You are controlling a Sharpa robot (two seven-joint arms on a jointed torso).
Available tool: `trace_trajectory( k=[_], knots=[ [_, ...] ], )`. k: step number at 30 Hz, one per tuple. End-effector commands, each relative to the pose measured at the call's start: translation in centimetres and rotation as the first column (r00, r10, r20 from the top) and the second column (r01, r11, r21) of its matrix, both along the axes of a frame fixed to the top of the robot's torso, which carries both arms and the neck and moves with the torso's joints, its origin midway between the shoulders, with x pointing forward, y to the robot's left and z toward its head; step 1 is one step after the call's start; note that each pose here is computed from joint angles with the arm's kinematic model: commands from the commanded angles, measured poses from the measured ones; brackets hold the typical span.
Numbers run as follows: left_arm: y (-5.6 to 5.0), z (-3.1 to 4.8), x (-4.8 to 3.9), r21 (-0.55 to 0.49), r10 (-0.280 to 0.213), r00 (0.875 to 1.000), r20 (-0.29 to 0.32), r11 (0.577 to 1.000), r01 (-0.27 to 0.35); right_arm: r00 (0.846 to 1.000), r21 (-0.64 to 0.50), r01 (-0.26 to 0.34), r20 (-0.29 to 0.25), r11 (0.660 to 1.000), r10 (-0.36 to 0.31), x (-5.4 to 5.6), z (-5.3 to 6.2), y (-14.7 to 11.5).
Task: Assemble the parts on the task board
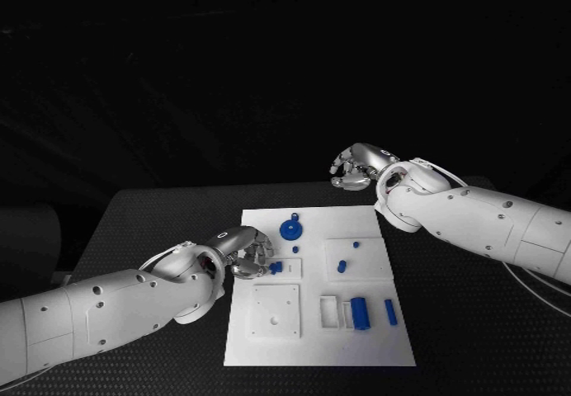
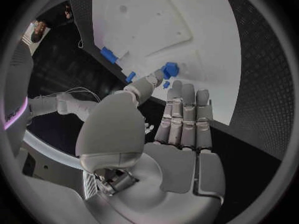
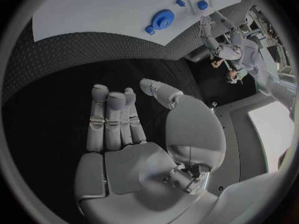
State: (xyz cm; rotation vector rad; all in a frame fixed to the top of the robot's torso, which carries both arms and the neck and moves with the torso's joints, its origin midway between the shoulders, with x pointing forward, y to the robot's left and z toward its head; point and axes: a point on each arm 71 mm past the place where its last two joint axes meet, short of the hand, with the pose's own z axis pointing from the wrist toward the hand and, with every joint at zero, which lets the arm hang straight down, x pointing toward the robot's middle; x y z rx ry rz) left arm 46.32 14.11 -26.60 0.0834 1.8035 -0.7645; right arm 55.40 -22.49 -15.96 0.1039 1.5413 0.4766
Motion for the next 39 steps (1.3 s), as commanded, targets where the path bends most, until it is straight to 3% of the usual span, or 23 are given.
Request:
trace_trajectory(
  k=[1, 39],
  knots=[
    [-0.44, -0.11, -0.1, 0.031, -0.042, 0.999, 0.0, 0.999, 0.042, 1.0, -0.005, -0.013, -0.005, 1.0, 0.013, -0.02, -0.05, 0.13],
    [-0.92, -0.86, 0.35, 0.079, -0.021, 0.997, -0.068, 0.997, 0.027, 1.0, -0.004, -0.017, -0.005, 1.0, 0.017, -0.05, -0.04, 0.25]
  ],
)
